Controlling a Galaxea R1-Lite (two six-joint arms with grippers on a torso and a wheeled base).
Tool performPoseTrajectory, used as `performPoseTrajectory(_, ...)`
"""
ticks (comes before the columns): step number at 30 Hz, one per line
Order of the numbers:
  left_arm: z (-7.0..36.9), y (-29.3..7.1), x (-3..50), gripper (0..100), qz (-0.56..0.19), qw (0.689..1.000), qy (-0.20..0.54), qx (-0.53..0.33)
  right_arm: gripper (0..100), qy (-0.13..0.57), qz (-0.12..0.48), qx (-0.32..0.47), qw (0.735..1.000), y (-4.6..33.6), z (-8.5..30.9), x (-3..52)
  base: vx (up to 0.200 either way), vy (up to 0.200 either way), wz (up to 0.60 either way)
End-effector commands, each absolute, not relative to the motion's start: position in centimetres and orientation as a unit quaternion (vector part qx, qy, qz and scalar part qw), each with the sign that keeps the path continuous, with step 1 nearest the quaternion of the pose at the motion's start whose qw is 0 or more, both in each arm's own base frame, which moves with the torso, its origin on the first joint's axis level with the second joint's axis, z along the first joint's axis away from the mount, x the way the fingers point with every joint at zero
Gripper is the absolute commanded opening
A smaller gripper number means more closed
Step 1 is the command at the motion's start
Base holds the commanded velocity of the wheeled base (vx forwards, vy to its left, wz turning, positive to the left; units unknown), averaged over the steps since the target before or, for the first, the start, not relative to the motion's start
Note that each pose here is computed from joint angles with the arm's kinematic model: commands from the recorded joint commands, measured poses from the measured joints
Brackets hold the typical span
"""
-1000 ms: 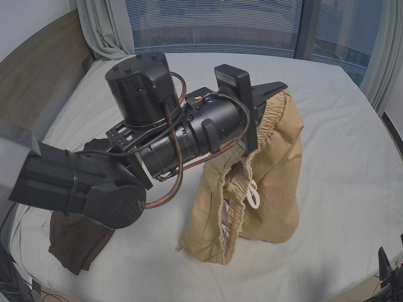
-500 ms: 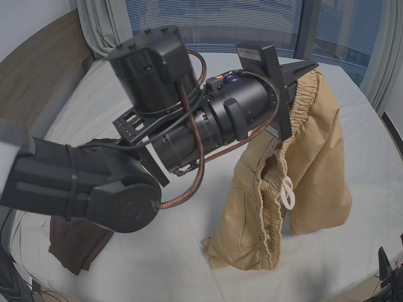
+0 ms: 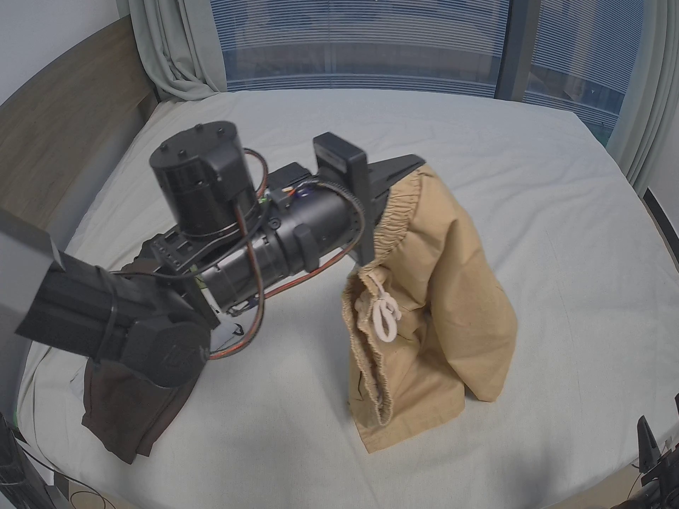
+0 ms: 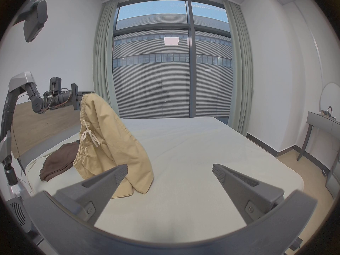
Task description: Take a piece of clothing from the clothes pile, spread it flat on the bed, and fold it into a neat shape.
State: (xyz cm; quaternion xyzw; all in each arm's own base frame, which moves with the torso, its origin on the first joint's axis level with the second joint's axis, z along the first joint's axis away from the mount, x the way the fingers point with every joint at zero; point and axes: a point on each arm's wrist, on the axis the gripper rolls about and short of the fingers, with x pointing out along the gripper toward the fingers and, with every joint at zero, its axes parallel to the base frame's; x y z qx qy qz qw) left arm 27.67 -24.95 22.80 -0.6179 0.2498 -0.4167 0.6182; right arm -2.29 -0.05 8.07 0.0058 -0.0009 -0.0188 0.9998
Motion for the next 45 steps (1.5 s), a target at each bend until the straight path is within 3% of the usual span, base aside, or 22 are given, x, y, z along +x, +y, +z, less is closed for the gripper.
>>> performPoseTrajectory(1, 22.1, -21.0, 27.6, 0, -0.388, 0.654, 0.227, -0.608, 100, 0.001, -0.018, 0.005, 1.000, 0.0, 7.6, -2.3, 0.000, 0.000, 0.00)
performPoseTrajectory(8, 19.9, -17.5, 26.7, 0, -0.381, 0.701, 0.243, -0.551, 100, 0.001, -0.018, 0.005, 1.000, 0.0, 7.6, -2.3, 0.000, 0.000, 0.00)
performPoseTrajectory(24, 15.5, -10.4, 26.2, 0, -0.367, 0.760, 0.254, -0.471, 100, 0.000, -0.018, 0.003, 1.000, 0.0, 7.6, -2.3, 0.000, 0.000, 0.00)
performPoseTrajectory(37, 9.9, -6.1, 26.9, 0, -0.311, 0.846, 0.251, -0.353, 100, 0.000, -0.017, 0.002, 1.000, 0.0, 7.6, -2.3, 0.000, 0.000, 0.00)
performPoseTrajectory(45, 8.5, -5.0, 27.1, 0, -0.321, 0.856, 0.217, -0.342, 100, -0.001, -0.016, -0.005, 1.000, 0.0, 7.6, -2.3, 0.000, 0.000, 0.00)
